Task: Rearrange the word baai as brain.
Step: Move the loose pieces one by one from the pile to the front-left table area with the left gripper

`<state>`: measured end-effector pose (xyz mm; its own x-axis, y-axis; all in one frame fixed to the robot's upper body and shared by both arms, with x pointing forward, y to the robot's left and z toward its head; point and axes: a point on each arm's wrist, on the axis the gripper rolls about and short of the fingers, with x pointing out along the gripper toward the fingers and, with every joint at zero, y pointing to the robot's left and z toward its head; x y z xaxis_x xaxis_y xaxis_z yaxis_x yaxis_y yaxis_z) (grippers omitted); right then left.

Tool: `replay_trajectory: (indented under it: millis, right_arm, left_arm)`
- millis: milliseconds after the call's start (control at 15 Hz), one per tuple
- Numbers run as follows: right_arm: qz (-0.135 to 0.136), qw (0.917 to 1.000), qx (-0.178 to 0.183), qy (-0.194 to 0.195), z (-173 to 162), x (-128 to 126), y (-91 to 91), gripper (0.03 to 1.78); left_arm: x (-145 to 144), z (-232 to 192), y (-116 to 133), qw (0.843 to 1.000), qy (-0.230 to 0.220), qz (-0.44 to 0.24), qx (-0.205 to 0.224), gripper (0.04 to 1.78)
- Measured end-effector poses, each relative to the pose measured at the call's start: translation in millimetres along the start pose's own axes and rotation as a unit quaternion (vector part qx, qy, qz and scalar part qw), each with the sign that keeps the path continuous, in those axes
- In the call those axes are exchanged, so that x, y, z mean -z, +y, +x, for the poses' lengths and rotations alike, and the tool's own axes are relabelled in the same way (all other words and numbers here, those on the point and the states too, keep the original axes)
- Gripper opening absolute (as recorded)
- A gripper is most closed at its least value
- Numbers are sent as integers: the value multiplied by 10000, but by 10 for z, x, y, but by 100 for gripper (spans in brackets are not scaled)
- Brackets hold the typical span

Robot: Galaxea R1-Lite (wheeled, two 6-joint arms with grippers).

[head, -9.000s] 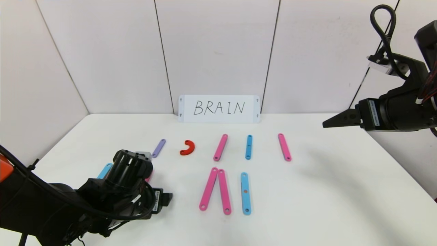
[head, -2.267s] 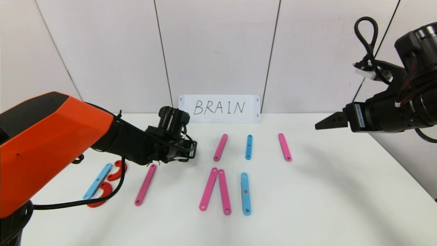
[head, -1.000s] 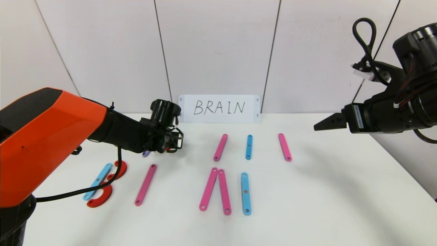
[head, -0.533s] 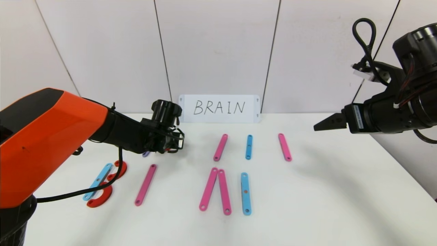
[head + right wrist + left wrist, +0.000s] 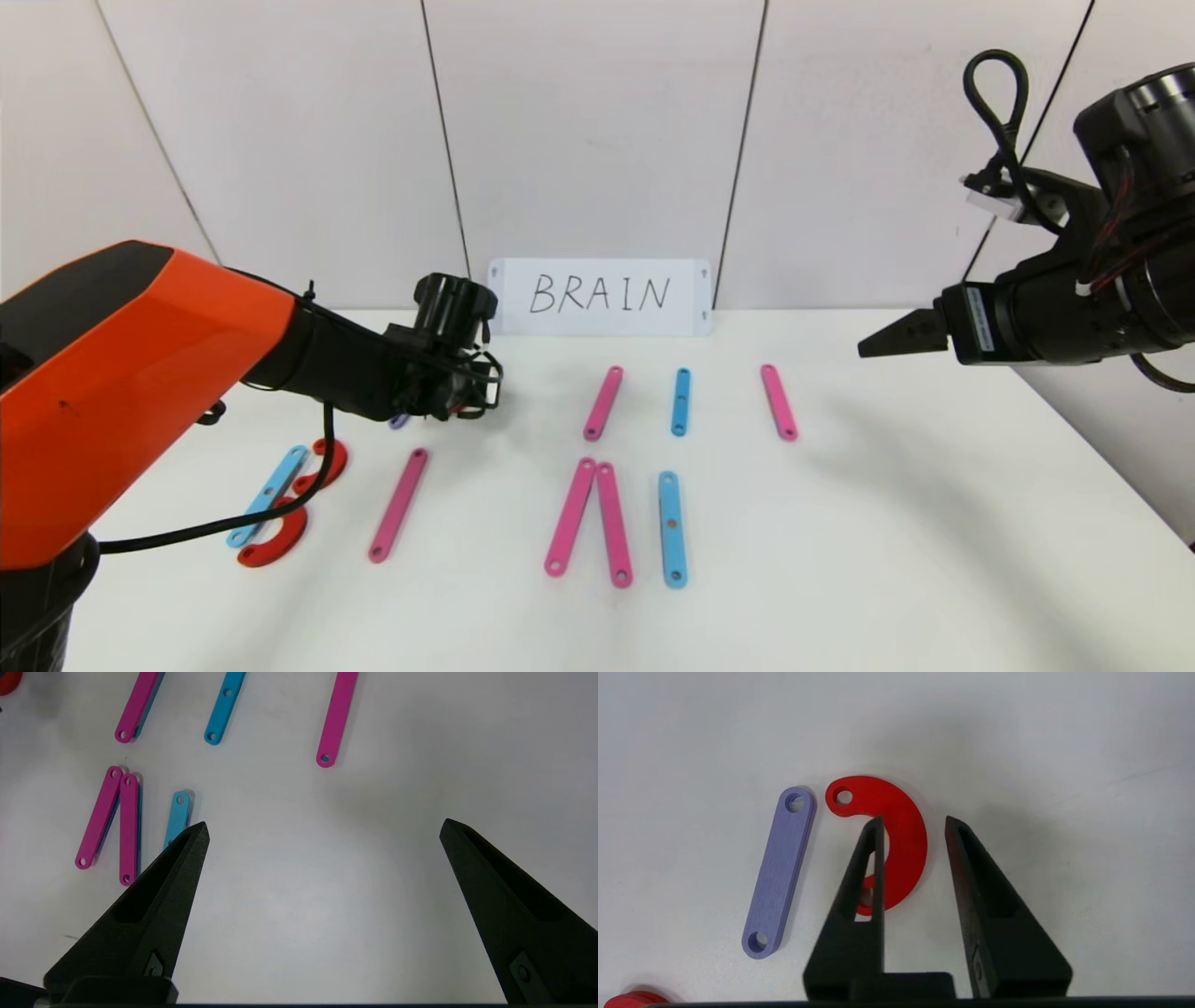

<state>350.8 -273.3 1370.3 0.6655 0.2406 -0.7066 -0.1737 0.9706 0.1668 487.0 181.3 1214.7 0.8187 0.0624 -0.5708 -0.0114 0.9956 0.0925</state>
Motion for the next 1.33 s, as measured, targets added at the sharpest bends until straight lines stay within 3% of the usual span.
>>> replay_trajectory:
  millis: [267, 467, 600, 1067, 1333]
  right_arm:
    - [-19, 10000, -17, 4, -7, 6, 13, 173]
    - [-42, 10000, -36, 19, -3, 16, 29, 173]
    - [-44, 10000, -33, 18, -2, 17, 30, 173]
    - [-45, 10000, -33, 3, -12, 16, 31, 173]
    - [-48, 10000, -39, 5, -13, 17, 33, 173]
  left_arm:
    - [19, -22, 16, 9997, 31, -177, -191, 133]
    - [6, -44, 22, 9995, 4, -214, -220, 163]
    - [-4, -49, 16, 9994, -11, -267, -214, 170]
    - [35, -2, -54, 9994, 63, -298, -172, 171]
    - [18, 36, -78, 9973, 361, -609, -218, 171]
